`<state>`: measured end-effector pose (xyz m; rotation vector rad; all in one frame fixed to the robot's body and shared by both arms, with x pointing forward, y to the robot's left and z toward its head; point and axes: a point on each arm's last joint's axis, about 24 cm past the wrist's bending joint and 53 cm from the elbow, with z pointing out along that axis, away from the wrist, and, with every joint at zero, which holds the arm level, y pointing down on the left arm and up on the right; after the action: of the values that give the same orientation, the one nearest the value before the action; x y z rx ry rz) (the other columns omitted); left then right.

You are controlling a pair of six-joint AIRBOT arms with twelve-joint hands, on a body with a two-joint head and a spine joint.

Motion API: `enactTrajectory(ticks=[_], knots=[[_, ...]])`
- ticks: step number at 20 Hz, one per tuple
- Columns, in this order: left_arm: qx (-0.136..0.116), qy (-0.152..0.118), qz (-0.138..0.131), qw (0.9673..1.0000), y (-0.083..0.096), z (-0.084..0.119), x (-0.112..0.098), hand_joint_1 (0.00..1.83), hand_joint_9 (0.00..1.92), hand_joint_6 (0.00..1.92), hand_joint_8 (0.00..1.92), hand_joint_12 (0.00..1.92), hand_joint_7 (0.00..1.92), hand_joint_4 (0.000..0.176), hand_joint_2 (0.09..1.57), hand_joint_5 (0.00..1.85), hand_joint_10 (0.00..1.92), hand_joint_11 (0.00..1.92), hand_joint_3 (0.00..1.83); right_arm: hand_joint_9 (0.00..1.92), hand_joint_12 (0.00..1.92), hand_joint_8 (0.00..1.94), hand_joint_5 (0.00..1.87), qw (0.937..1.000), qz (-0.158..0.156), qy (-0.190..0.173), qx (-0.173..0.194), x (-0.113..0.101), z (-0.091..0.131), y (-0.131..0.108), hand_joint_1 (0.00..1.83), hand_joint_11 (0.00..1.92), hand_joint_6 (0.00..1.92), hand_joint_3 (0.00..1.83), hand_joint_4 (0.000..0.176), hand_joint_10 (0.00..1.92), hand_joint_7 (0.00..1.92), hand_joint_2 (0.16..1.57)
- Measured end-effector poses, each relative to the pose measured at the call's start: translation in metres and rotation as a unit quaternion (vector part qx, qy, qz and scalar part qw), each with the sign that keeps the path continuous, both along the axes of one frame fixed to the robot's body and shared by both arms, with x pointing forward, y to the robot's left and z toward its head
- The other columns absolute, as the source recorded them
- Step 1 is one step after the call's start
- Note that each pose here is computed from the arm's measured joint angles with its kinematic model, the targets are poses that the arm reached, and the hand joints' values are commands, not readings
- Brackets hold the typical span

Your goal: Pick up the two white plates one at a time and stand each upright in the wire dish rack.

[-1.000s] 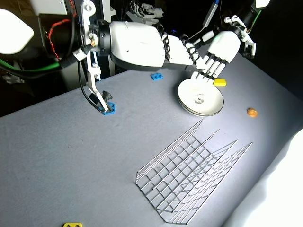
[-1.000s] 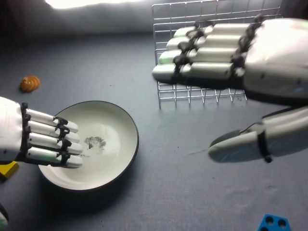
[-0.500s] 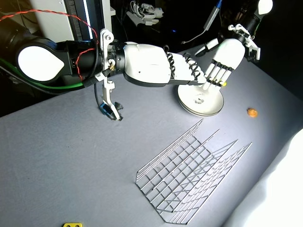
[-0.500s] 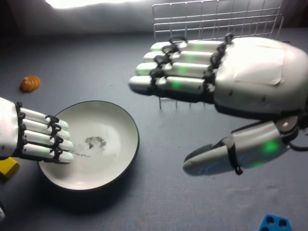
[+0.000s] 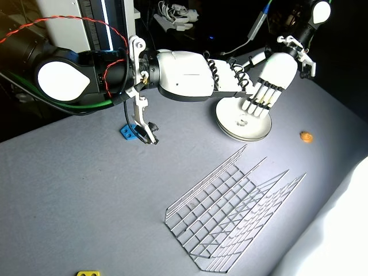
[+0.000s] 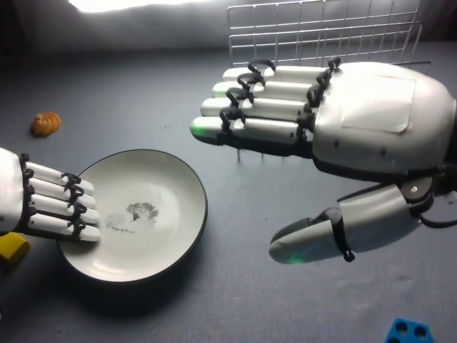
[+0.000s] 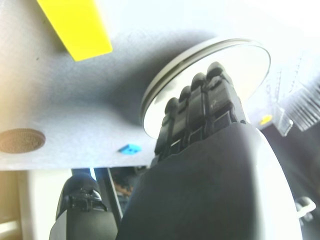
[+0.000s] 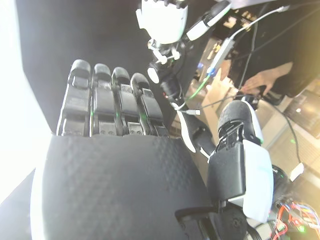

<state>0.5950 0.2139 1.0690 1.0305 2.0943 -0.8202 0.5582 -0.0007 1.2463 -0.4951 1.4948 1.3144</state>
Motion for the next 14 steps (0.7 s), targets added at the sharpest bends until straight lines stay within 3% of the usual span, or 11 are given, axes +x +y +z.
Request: enactTrajectory(ticks=[4, 14], knots=[[0.000, 0.000, 0.002, 1.0000, 0.0013, -0.0002, 0.0010, 0.00, 0.00, 0.00, 0.00, 0.00, 0.00, 0.000, 1.04, 0.00, 0.00, 0.00, 0.02, 0.00, 0.00, 0.00, 0.00, 0.9999, -0.013, -0.009, -0.007, 0.0038, -0.0072, -0.0053, 0.00, 0.00, 0.00, 0.00, 0.000, 0.00, 0.00, 1.08], [0.000, 0.013, -0.002, 0.9999, -0.0019, -0.0090, -0.0069, 0.00, 0.00, 0.00, 0.00, 0.00, 0.00, 0.000, 1.00, 0.00, 0.00, 0.00, 0.00, 0.00, 0.00, 0.00, 0.00, 0.9993, -0.016, -0.030, -0.013, 0.0052, -0.0082, -0.0053, 0.00, 0.00, 0.00, 0.00, 0.000, 0.00, 0.00, 1.10]])
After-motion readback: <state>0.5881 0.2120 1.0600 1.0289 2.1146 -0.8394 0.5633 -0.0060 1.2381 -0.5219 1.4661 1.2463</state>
